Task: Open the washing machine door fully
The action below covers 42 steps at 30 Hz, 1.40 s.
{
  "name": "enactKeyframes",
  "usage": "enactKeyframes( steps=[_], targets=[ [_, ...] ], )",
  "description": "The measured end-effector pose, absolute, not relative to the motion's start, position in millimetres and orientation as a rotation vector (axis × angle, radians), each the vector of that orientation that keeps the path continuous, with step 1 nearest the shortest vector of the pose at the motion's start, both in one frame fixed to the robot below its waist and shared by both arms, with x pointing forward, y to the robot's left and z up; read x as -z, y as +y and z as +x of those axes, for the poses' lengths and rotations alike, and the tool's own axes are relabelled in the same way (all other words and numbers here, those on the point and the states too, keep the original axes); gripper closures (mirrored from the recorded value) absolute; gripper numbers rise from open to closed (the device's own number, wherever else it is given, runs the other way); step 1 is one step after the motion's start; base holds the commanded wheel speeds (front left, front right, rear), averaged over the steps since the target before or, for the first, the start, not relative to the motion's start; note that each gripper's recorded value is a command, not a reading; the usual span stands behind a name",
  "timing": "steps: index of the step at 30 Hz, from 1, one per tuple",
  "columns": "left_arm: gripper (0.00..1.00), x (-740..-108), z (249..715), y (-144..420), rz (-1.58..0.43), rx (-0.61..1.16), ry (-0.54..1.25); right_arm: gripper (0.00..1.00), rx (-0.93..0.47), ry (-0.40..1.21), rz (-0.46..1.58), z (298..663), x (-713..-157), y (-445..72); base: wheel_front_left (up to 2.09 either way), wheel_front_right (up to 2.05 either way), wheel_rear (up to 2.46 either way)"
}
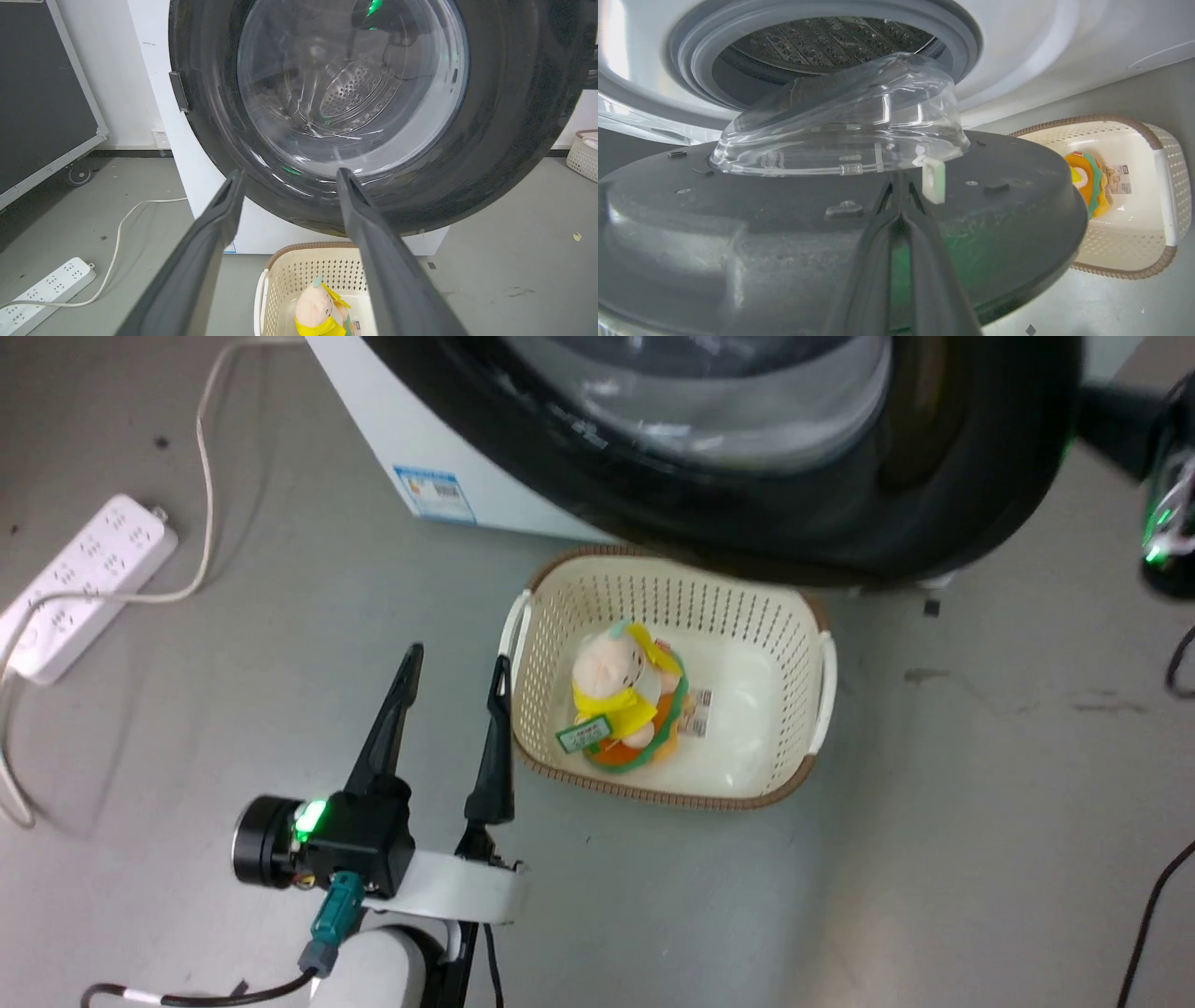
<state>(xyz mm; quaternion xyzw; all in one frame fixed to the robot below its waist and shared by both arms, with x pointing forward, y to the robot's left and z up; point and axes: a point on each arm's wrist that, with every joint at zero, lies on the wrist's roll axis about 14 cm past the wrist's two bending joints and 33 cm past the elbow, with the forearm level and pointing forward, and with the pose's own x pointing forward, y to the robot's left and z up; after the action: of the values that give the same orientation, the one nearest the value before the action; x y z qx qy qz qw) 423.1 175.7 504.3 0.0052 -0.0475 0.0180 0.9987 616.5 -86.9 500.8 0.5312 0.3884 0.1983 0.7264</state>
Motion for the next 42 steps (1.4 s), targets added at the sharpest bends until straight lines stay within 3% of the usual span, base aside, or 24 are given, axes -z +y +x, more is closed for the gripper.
enactKeyframes(
  steps=[8, 23, 32, 37, 38, 39, 42],
  targets=[
    [0.0, -516.0, 397.2, 172.5, -0.003, -0.03, -0.113, 1.0, -0.527, 0.931, 1.164, 559.1, -501.4, -65.5, 0.0, 0.0, 0.0],
    [0.0, -529.2, 340.8, 170.5, -0.021, -0.023, -0.145, 1.0, -0.85, 1.121, 1.089, 428.3, -504.5, 19.6, 0.0, 0.0, 0.0],
    [0.0, -531.0, 325.8, 176.4, -0.025, -0.044, -0.153, 1.0, -0.951, 1.172, 1.085, 391.2, -502.1, 46.8, 0.0, 0.0, 0.0],
    [0.0, -532.4, 321.3, 176.9, -0.027, -0.047, -0.159, 1.0, -0.934, 1.131, 1.089, 387.3, -502.8, 52.9, 0.0, 0.0, 0.0],
    [0.0, -532.2, 320.7, 176.5, -0.028, -0.046, -0.159, 0.9, -0.918, 1.1, 1.087, 390.9, -504.7, 50.9, 0.0, 0.0, 0.0],
    [0.0, -532.3, 320.4, 175.5, -0.029, -0.043, -0.16, 0.02, -0.905, 1.065, 1.083, 395.2, -508.4, 48.4, 0.0, 0.0, 0.0],
    [0.0, -535.4, 321.2, 173.1, -0.03, -0.034, -0.171, 0.0, -0.846, 0.898, 1.068, 415.4, -526.5, 30.3, 0.0, 0.0, 0.0]
  ],
)
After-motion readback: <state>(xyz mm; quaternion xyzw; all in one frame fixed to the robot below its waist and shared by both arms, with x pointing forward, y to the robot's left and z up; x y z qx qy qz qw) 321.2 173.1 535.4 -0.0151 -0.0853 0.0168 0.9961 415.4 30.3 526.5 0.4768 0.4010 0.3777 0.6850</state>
